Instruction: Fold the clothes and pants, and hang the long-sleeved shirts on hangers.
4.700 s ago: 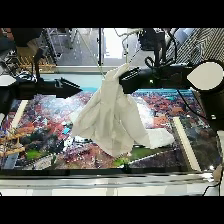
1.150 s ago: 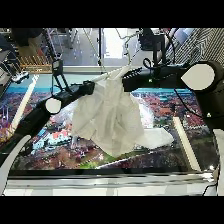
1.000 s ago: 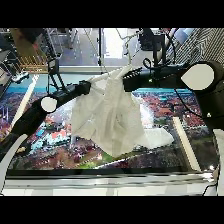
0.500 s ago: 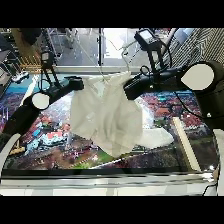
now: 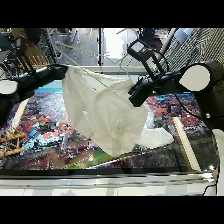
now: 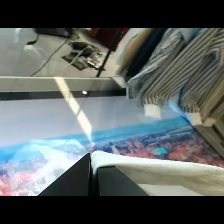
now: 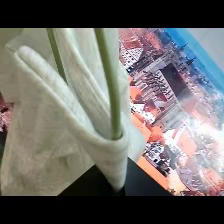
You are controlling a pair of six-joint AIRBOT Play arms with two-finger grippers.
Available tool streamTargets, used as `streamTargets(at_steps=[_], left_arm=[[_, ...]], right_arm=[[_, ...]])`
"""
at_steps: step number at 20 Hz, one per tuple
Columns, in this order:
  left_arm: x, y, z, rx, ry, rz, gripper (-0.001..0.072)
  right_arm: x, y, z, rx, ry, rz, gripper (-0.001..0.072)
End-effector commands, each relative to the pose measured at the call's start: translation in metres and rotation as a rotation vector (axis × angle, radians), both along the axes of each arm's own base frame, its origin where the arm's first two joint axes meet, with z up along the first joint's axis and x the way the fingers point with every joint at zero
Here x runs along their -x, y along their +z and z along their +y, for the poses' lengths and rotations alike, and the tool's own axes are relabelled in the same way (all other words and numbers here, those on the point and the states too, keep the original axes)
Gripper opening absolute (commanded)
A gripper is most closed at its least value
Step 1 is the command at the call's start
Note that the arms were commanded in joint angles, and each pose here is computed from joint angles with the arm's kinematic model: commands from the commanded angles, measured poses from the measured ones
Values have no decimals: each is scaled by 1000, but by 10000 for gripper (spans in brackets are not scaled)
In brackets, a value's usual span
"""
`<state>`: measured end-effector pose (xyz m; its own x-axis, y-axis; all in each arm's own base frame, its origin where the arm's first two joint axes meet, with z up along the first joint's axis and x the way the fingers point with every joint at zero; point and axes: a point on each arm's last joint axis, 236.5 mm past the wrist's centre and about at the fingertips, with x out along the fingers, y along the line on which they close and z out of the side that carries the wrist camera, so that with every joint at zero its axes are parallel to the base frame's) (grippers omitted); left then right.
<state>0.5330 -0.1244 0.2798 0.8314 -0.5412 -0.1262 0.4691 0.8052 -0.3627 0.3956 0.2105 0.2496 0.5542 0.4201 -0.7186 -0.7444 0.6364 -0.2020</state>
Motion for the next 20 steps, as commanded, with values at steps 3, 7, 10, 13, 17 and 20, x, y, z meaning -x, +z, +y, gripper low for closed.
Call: streamTargets(at_steps=[3, 7, 10, 13, 17, 20], left_arm=[[13, 19, 13, 15, -105, -15, 12], [35, 22, 2, -9, -218, 4, 13], [51, 16, 2, -6, -293, 40, 13], [65, 8, 7, -22, -354, 69, 13], [76, -7, 8, -11, -430, 126, 13], [81, -1, -2, 142, -537, 131, 14]], right_arm=[[-17, -7, -47, 270, 2, -96, 27], [-33, -4, -72, 405, -17, -165, 27], [-52, -11, -93, 514, -74, -185, 27], [-73, -15, -85, 497, -95, -225, 27], [-100, -11, -82, 445, -176, -295, 27], [-107, -11, -88, 504, -167, -319, 27]])
